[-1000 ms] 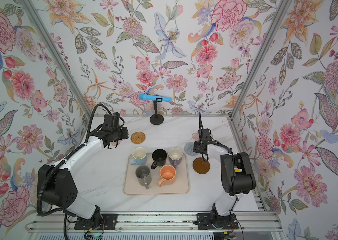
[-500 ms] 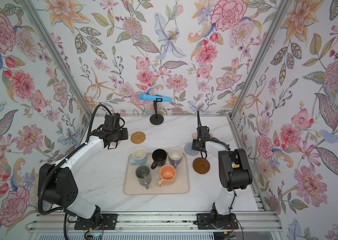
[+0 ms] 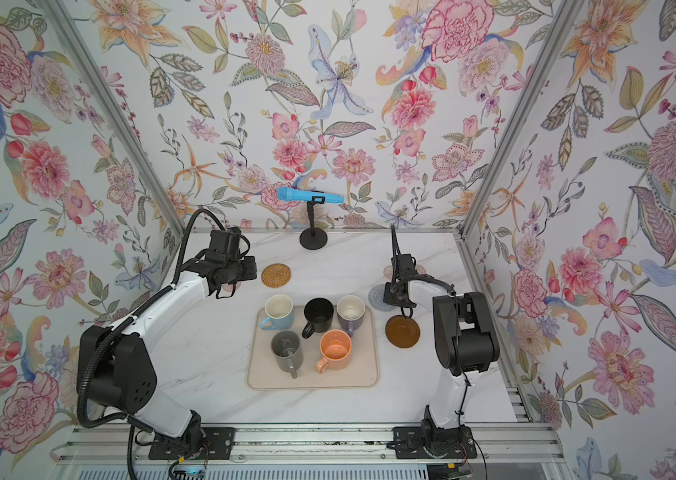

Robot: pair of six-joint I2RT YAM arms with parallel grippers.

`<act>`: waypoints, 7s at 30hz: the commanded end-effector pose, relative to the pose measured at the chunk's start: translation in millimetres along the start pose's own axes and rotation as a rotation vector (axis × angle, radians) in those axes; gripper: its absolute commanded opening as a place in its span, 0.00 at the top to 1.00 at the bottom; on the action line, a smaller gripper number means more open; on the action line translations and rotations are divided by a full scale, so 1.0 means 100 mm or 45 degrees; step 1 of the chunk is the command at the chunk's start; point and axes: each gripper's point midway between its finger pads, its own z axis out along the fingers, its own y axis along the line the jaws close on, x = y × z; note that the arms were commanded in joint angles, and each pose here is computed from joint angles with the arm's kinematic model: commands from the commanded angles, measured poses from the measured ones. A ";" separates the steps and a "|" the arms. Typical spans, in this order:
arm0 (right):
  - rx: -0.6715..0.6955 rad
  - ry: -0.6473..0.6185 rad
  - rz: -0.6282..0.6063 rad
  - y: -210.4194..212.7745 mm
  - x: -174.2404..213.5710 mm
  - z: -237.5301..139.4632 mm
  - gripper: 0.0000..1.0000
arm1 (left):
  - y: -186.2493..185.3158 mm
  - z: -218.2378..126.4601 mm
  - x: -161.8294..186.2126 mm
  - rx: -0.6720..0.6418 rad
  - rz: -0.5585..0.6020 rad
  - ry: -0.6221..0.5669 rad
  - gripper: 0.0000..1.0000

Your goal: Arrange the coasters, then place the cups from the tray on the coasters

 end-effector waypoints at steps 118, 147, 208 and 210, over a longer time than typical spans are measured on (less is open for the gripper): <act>-0.263 0.081 -0.247 1.89 -0.18 0.18 0.69 | 0.12 0.25 0.06 -0.019 -0.010 0.036 0.60; -0.352 0.159 -0.207 2.49 -0.13 0.65 0.70 | 0.33 0.24 0.04 -0.144 0.065 0.046 0.60; -0.432 0.031 -0.151 2.29 -0.35 0.37 0.53 | 0.32 0.10 -0.02 -0.108 0.014 0.002 0.50; -0.443 -0.009 -0.138 2.25 -0.49 0.26 0.51 | 0.32 0.08 -0.04 -0.107 0.013 -0.005 0.50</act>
